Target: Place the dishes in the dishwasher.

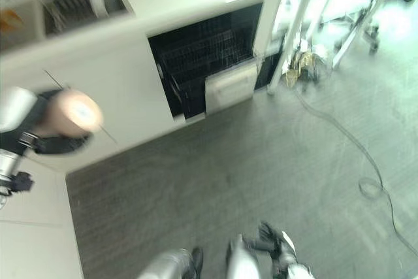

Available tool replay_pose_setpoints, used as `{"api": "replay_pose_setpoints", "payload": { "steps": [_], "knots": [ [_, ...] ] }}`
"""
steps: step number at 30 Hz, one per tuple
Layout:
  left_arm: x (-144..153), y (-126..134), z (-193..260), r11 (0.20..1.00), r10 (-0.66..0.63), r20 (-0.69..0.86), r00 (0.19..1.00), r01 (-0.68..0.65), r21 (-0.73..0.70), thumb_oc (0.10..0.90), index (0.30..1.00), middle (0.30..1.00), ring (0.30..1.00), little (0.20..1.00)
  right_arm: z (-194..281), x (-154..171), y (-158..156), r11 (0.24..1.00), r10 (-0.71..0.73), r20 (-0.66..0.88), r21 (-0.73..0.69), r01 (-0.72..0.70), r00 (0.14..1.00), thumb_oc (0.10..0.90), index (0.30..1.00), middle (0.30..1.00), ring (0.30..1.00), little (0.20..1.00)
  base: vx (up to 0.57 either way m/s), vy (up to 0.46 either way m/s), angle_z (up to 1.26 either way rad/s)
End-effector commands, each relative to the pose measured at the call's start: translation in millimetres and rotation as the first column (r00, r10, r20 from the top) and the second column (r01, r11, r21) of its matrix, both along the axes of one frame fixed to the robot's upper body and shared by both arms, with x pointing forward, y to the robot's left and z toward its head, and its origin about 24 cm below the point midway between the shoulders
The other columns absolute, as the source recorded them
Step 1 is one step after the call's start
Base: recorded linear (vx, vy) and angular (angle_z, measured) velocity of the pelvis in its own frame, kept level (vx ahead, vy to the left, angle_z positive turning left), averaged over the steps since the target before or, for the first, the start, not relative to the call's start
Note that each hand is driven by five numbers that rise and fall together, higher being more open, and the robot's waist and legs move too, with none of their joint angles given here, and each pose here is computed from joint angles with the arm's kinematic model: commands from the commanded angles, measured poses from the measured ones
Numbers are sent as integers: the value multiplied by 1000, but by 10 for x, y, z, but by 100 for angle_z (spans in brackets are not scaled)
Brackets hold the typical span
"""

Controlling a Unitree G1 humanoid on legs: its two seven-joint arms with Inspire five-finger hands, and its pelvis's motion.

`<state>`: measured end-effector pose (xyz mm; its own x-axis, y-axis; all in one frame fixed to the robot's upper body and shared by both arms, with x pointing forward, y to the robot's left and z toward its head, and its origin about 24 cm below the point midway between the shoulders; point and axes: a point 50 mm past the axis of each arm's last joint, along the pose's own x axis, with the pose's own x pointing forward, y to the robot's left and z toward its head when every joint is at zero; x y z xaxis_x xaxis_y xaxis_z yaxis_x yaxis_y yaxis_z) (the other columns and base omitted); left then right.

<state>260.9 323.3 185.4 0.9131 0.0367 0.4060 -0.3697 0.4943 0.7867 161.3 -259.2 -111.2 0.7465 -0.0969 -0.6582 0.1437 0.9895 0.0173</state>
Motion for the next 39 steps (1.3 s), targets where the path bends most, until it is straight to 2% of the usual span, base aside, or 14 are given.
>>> {"api": "replay_pose_setpoints", "payload": {
  "steps": [1,3,7,9,13,17,22,30,35,39],
  "knots": [
    [-212,-202,758,969,-168,229,959,118,218,400,300,300,300,300,262,320,-79,995,66,154,-84,-54,986,800,900,900,900,900,404,-478,-2],
    [-252,-157,750,979,-119,228,966,75,192,400,300,300,300,300,276,404,-5,986,146,137,-99,-133,980,800,900,900,900,900,525,-626,29],
    [-317,-264,618,978,-133,215,967,94,184,400,300,300,300,300,308,439,18,987,136,156,-107,-120,978,800,900,900,900,900,321,-531,70],
    [-287,-386,645,969,-203,239,949,160,188,400,300,300,300,300,323,383,-82,989,87,186,-135,-62,979,800,900,900,900,900,117,-421,170],
    [-262,-515,611,958,-251,235,939,207,197,400,300,300,300,300,314,289,-229,990,6,178,-142,20,984,800,900,900,900,900,70,-30,88],
    [-291,-585,527,961,-246,250,937,202,190,400,300,300,300,300,287,225,-298,991,-62,180,-108,82,982,800,900,900,900,900,-99,106,0],
    [-317,-540,541,969,-214,286,934,167,181,400,300,300,300,300,169,135,-220,993,-2,116,-118,16,993,800,900,900,900,900,-56,65,-42],
    [-305,-470,680,968,-220,284,933,171,185,400,300,300,300,300,63,40,-148,994,-21,61,-108,27,998,800,900,900,900,900,-4,6,10],
    [-279,-500,724,961,-225,305,925,158,228,400,300,300,300,300,177,194,4,991,99,142,-104,-84,985,800,900,900,900,900,47,-34,-16],
    [-173,-585,787,955,-259,343,903,186,233,400,300,300,300,300,212,232,42,997,74,197,-33,-69,978,800,900,900,900,900,117,-635,73]
  ]
}}
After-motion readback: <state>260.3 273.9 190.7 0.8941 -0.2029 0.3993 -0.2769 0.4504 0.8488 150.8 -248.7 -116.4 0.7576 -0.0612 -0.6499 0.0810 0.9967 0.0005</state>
